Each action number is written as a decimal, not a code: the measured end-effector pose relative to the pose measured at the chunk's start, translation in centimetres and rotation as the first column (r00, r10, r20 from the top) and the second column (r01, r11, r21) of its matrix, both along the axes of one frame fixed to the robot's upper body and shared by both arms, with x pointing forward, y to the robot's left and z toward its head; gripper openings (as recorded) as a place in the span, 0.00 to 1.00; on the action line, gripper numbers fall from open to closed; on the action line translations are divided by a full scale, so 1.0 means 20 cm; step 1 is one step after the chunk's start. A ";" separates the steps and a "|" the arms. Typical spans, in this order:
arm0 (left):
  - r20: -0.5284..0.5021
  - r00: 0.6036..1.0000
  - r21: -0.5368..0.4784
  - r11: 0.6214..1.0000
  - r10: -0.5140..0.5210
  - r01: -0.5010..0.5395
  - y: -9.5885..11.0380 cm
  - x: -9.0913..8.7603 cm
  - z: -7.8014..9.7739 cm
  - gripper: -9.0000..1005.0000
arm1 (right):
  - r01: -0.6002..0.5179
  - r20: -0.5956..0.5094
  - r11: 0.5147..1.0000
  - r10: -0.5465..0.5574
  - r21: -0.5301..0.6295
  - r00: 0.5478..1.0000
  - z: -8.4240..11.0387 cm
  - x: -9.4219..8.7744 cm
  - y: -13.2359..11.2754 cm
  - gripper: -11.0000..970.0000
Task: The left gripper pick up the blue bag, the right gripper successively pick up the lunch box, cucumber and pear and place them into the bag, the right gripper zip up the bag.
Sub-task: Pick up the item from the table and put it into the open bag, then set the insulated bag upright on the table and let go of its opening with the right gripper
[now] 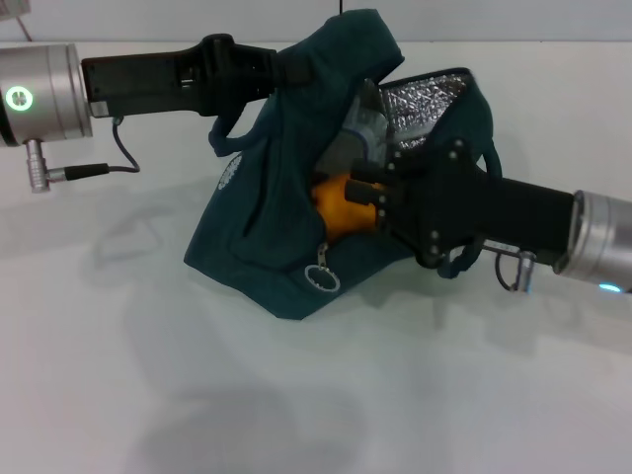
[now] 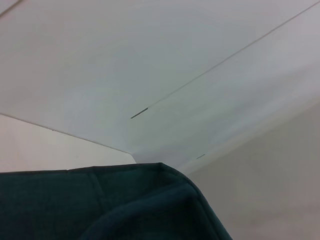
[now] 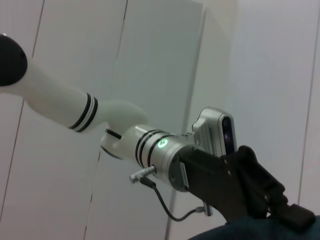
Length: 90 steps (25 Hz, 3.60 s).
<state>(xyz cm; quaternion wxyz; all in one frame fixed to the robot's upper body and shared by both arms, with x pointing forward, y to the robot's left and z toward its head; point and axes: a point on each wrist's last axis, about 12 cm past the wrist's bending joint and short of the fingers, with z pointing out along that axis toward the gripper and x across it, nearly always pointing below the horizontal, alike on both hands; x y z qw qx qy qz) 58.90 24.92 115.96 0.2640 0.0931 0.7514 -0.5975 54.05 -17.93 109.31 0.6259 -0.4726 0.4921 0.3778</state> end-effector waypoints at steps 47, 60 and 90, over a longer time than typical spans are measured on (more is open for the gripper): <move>-0.027 0.999 -0.001 0.999 0.034 -0.035 0.05 -0.04 -0.05 0.07 | 0.694 -0.046 0.715 -0.693 0.089 0.720 -0.11 0.05 -0.60 0.59; -0.101 0.995 -0.095 0.995 -0.007 -0.003 0.07 -0.19 -0.15 0.07 | 0.415 0.098 0.841 -0.472 0.347 0.876 0.13 -0.14 -0.61 0.58; 0.114 0.963 0.151 0.963 -0.243 0.225 -0.05 -0.09 -0.08 0.23 | 0.442 -0.067 0.879 -0.437 0.182 0.897 -0.06 -0.21 -0.61 0.59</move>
